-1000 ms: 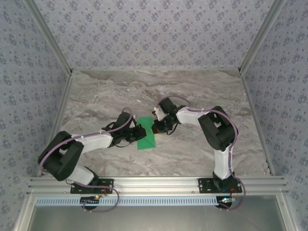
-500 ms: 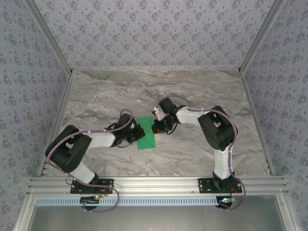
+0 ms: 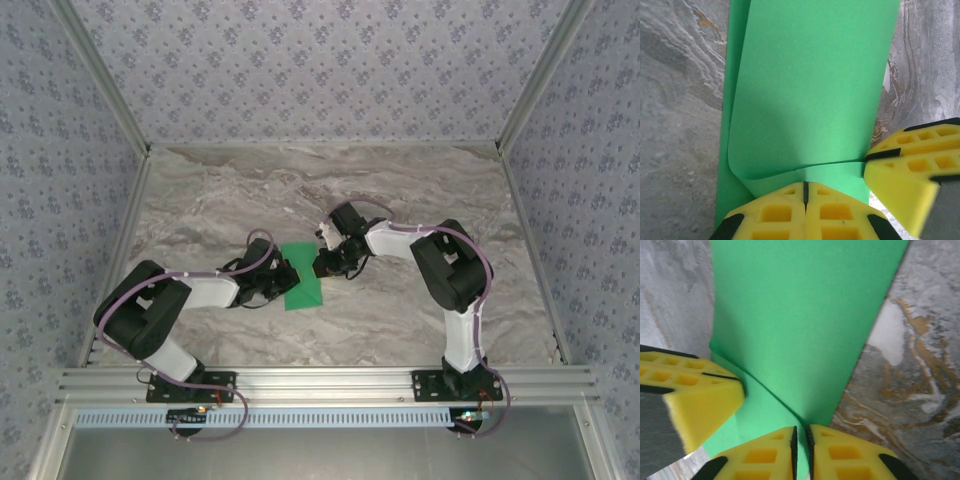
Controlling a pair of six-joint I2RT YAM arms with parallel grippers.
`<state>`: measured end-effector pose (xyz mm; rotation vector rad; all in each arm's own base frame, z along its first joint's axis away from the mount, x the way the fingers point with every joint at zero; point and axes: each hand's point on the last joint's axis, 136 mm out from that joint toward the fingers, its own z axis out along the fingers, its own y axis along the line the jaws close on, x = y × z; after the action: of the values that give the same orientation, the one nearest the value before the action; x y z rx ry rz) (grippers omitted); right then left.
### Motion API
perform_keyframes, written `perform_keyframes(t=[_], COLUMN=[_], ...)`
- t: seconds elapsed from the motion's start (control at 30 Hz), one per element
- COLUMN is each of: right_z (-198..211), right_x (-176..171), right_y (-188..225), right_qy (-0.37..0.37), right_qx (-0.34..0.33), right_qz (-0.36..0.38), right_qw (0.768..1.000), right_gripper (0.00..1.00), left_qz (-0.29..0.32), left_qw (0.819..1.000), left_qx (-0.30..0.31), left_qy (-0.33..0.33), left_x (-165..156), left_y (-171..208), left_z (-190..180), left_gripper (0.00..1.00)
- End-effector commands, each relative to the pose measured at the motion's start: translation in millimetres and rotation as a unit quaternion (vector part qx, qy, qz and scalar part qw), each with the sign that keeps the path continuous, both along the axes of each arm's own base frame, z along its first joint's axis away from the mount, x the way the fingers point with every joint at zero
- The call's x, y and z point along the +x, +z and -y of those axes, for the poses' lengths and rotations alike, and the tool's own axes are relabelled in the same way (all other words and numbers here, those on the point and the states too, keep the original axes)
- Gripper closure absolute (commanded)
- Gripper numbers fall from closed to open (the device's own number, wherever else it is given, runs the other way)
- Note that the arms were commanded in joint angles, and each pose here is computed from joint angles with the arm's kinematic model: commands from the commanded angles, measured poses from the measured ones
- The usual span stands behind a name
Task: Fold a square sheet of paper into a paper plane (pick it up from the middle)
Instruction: Fold the triangle a second time at the center of the table.
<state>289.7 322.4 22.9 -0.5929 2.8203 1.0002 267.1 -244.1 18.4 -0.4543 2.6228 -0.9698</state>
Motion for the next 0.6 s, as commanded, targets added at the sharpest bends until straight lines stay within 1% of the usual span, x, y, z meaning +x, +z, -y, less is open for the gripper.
perform_keyframes(t=[0.0, 0.03, 0.13, 0.17, 0.3, 0.4, 0.57], right_z=[20, 24, 32, 32, 10, -6, -18], right_x=[6, 6, -6, -13, -45, -55, -55], right_y=[23, 31, 36, 35, 28, 21, 9], right_qy=[-0.039, -0.048, -0.057, -0.055, -0.027, -0.014, -0.009], right_qx=[-0.025, -0.027, -0.05, -0.058, -0.06, -0.062, -0.065], right_qz=[0.029, 0.042, 0.062, 0.065, 0.056, 0.051, 0.04], right_qw=[0.998, 0.998, 0.995, 0.995, 0.996, 0.997, 0.997], right_gripper=[0.76, 0.75, 0.74, 0.75, 0.91, 0.99, 1.0], left_qz=[-0.07, -0.074, -0.082, -0.083, -0.086, -0.085, -0.086], left_qw=[0.995, 0.994, 0.993, 0.993, 0.992, 0.992, 0.992], left_qx=[0.072, 0.075, 0.084, 0.085, 0.084, 0.086, 0.092], left_qy=[0.019, 0.021, 0.024, 0.024, 0.026, 0.025, 0.026], left_x=[-27, -29, -32, -32, -34, -34, -36], left_y=[-44, -46, -51, -51, -54, -53, -53], left_z=[-31, -33, -37, -37, -38, -38, -42], left_gripper=[0.97, 0.97, 0.97, 0.97, 0.98, 0.98, 0.99])
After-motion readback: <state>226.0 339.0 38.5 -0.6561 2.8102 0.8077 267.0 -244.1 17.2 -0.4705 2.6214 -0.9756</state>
